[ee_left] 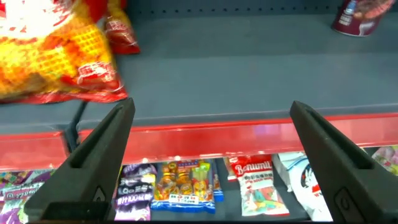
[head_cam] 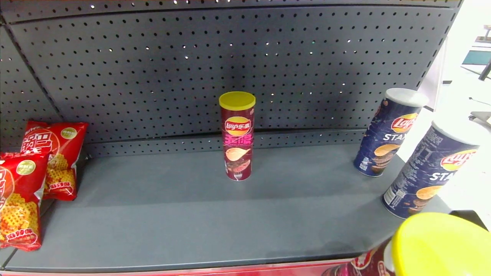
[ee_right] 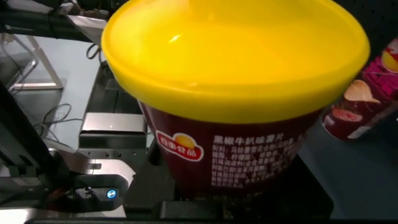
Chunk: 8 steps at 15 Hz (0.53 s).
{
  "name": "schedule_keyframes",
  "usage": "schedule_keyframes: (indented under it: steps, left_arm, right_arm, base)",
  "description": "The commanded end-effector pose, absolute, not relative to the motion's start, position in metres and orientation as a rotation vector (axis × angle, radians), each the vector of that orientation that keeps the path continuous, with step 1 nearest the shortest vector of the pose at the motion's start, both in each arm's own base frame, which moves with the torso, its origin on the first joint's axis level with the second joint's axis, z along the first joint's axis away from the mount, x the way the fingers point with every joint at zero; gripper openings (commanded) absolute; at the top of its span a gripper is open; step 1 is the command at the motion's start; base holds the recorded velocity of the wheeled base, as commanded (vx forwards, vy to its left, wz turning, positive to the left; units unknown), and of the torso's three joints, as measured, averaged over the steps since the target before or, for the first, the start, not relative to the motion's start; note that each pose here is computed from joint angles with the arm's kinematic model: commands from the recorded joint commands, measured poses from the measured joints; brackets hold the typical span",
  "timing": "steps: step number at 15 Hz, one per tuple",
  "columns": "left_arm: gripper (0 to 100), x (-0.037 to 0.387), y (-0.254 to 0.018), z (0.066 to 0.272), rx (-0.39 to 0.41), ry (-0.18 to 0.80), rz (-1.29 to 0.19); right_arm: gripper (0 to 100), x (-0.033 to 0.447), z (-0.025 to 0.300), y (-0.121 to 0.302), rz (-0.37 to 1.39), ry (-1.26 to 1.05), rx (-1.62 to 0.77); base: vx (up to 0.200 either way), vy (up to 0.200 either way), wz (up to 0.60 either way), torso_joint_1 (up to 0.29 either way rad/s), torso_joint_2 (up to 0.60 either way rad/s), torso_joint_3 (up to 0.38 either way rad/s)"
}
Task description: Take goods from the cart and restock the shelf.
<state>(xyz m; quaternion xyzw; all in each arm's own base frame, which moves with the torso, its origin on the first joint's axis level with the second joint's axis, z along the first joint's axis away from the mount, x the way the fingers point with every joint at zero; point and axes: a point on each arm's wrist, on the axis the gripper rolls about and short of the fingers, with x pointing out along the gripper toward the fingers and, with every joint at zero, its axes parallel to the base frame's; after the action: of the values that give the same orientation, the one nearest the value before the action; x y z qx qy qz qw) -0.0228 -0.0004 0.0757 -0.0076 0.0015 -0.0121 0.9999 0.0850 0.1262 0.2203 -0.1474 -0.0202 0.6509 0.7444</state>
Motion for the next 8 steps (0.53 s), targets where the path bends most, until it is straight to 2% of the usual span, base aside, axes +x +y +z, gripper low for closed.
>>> schedule_keyframes:
  steps: [1, 8]
  left_arm:
    - [100, -0.0227, -0.0003, 0.0757, -0.017, 0.005, -0.026]
    - [100, -0.0227, -0.0005, 0.0757, -0.006, 0.005, -0.032]
  right_arm:
    - [0, 0.0844, 0.2201, 0.1254, 1.427, -0.046, -0.322]
    - [0, 0.0859, 0.2198, 0.1253, 1.415, -0.039, -0.318]
  base:
    - [0.000, 0.000, 0.00, 0.000, 0.00, 0.000]
    - [0.000, 0.000, 0.00, 0.000, 0.00, 0.000]
